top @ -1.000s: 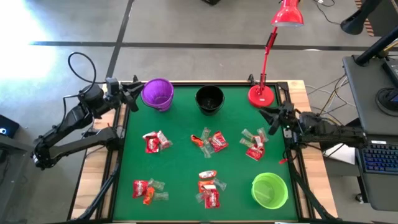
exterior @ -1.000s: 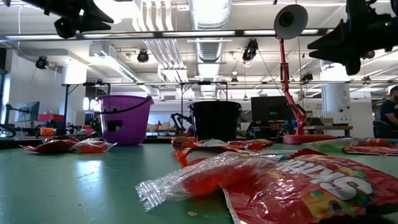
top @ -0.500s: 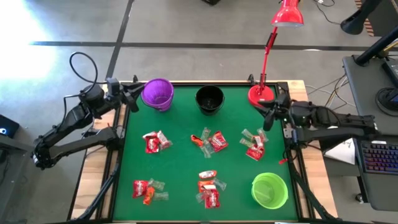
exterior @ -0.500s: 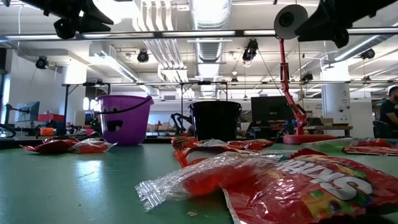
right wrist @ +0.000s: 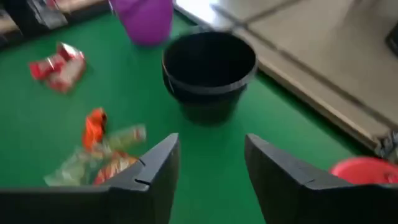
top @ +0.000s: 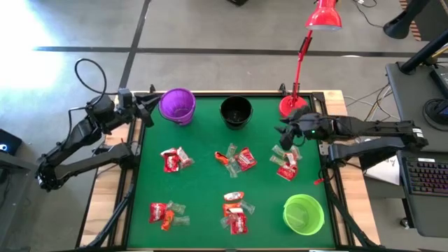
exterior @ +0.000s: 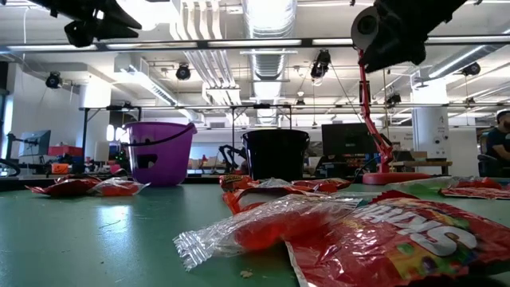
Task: Sort candy
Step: Put the green gummy into the green bucket
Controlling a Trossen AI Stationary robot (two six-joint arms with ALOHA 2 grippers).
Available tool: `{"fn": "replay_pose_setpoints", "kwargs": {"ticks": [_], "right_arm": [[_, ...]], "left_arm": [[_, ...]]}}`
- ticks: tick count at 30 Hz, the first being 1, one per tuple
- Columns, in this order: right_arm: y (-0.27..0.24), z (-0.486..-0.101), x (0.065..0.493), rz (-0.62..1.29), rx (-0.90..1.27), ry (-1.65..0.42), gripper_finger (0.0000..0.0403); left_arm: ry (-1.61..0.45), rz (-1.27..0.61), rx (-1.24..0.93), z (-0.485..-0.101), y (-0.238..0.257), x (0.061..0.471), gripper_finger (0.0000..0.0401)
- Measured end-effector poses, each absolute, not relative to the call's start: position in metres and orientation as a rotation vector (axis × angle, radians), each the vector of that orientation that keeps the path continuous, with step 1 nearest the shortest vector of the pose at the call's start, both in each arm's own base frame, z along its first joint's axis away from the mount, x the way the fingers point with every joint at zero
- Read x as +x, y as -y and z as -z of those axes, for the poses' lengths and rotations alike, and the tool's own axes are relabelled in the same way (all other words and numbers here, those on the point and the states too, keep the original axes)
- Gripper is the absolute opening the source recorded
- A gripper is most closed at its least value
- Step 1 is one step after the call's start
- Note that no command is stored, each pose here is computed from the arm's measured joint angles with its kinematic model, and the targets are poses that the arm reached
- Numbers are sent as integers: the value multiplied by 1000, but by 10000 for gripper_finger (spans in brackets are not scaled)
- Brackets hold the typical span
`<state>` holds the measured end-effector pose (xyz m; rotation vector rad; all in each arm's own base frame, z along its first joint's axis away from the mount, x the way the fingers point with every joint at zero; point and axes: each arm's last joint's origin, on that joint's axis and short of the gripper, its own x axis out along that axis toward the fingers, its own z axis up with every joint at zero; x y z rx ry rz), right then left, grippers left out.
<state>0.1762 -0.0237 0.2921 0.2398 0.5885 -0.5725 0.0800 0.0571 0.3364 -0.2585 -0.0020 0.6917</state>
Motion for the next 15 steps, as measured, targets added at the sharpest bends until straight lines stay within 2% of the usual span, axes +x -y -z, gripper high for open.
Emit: {"fn": "replay_pose_setpoints", "kwargs": {"ticks": [5, 11, 15], "right_arm": [[21, -280, 182, 497, 320, -769, 202], [18, -269, 192, 430, 439, -861, 203], [16, -261, 198, 418, 501, -922, 203]], "left_arm": [[5, -690, -226, -342, -56, 78, 110], [-3, -676, -204, -343, -56, 78, 110], [-10, -604, -218, -343, -54, 80, 110]]}}
